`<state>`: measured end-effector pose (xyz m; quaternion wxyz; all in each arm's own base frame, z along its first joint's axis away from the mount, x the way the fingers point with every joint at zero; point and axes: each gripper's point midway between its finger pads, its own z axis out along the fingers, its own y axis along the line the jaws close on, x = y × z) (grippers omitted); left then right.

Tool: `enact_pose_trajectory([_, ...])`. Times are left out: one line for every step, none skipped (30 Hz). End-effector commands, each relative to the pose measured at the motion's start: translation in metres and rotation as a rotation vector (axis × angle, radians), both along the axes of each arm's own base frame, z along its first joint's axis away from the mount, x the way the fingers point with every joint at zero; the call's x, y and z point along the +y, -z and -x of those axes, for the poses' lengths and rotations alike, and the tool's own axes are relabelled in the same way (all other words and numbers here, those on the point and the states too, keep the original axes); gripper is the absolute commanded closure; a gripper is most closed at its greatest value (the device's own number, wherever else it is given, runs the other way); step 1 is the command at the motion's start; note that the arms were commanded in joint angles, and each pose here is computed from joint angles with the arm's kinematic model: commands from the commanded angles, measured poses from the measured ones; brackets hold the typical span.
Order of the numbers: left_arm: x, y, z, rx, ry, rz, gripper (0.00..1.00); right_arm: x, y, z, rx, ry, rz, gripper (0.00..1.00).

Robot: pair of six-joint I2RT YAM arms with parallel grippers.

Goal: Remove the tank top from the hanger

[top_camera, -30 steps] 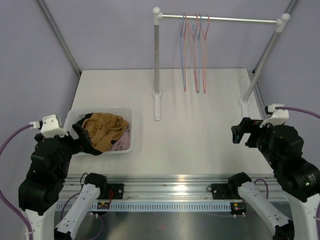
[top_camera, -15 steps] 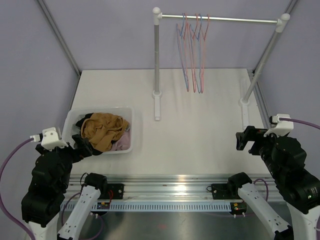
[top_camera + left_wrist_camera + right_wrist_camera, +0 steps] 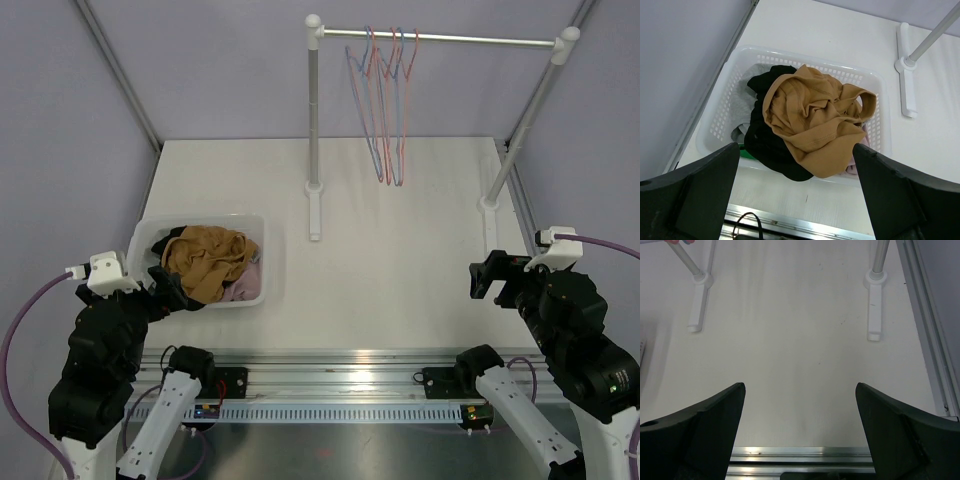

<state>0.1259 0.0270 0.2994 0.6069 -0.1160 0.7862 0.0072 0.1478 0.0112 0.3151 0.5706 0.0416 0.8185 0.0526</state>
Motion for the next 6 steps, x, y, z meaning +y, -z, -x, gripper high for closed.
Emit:
enact_pose_trajectory([-0.0044,-0.0112,-0.0060,-0.055,0.024,0.005,0.01,-0.0002,-0.0107,-0.0060,-0.049,0.009,-0.008,0.00])
enact_pose_trajectory([-0.0048,-0.0109,-0.0073,-0.051,0.024,0.005,0.01,0.0002,-0.0103,-0.0058,-0.048,0.006,-0.007,0.01])
enact_pose_trajectory([-0.0050,-0.0108,-0.0073,-0.052,0.025,0.004,0.01,0.0002,-0.0113,-0.0063,-0.050,0.008,-0.009,0.01])
enact_pose_trajectory([-0.0052,-0.0108,-0.0081,-0.052,0.025,0.004,0.01,0.0002,-0.0101,-0.0061,-0.045,0.008,-0.007,0.00])
enact_pose_trajectory([-0.0051,-0.0104,-0.0090,-0.048,0.024,0.003,0.01,0.0007,-0.0097,-0.0067,-0.040,0.003,-0.001,0.01])
enact_pose_trajectory([-0.0052,-0.0105,-0.0094,-0.048,0.024,0.003,0.01,0.0016,-0.0092,-0.0072,-0.036,-0.002,0.001,0.00])
